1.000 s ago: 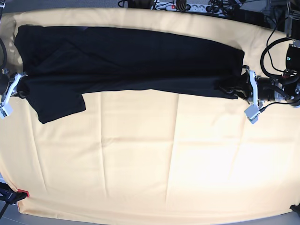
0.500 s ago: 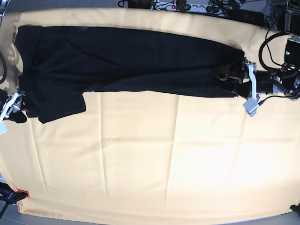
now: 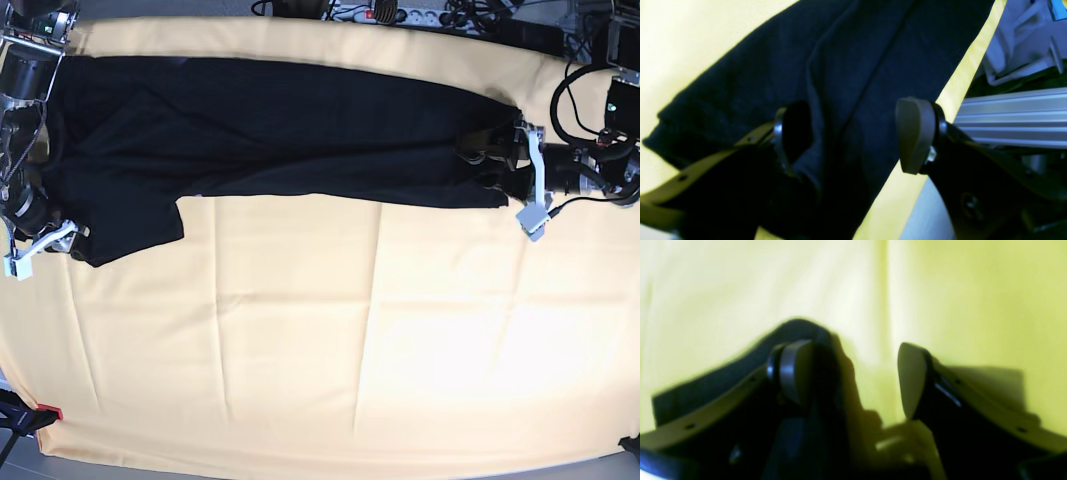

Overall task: Fold the T-shirt properly
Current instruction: 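Tuck the sleeve end inward with the right gripper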

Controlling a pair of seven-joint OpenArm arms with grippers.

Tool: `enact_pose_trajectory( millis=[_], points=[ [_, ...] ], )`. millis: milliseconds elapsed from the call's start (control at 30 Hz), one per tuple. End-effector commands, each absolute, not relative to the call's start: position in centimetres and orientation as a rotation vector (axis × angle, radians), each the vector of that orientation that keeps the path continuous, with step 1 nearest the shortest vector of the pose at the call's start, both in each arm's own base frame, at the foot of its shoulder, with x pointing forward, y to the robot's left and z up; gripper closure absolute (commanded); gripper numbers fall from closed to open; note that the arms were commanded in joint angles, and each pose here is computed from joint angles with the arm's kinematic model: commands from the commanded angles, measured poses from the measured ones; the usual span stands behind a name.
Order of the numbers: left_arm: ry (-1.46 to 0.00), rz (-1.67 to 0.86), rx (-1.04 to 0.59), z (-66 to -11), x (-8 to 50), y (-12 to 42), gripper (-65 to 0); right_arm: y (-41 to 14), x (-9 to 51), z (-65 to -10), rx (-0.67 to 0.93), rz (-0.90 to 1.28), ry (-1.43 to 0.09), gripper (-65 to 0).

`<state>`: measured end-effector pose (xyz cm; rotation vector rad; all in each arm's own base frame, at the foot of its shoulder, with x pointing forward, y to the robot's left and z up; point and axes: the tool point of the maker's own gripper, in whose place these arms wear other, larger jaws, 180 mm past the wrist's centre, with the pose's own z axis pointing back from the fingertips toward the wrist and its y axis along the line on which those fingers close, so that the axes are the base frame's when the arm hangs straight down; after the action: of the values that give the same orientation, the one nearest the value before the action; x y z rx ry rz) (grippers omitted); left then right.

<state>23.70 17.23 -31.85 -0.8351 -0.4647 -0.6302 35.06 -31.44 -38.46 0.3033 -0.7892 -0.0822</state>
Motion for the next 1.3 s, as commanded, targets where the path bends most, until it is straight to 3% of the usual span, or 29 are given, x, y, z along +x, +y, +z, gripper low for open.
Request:
enact_pose_trajectory(
  millis=[0,233,300,400,433,733,1267],
  points=[
    [-0.515,-0.642,-0.837,-30.4,24.6,17.5,-42.2,-31.1,34.9,-38.5,0.340,-0.062,-0.765,-40.7],
    [-0.517,-0.641,-0.838,-30.3,24.6,17.4,-42.2,-27.9,35.0,-37.1,0.570,-0.049,-0.768,-38.7],
    [-0.517,-0.641,-0.838,-30.3,24.6,17.4,-42.2,-27.8,35.5,-36.5,0.577,-0.044,-0.776,-27.9],
    [-0.518,-0.640,-0.839,-30.3,24.7,17.4,-42.2,-28.1,36.3,-35.6,0.569,-0.033,-0.796,-1.2],
    [-0.519,-0.640,-0.839,-30.3,24.7,17.4,-42.2,-28.3,36.5,-35.3,0.564,-0.031,-0.802,0.0],
    [-0.534,-0.633,-0.845,-30.1,24.9,17.3,-42.2,-26.9,35.5,-29.8,0.575,0.160,-0.841,0.0],
    [-0.535,-0.634,-0.845,-30.1,24.9,17.3,-42.2,-20.4,23.3,-27.8,0.459,0.611,-0.697,0.0]
  ],
)
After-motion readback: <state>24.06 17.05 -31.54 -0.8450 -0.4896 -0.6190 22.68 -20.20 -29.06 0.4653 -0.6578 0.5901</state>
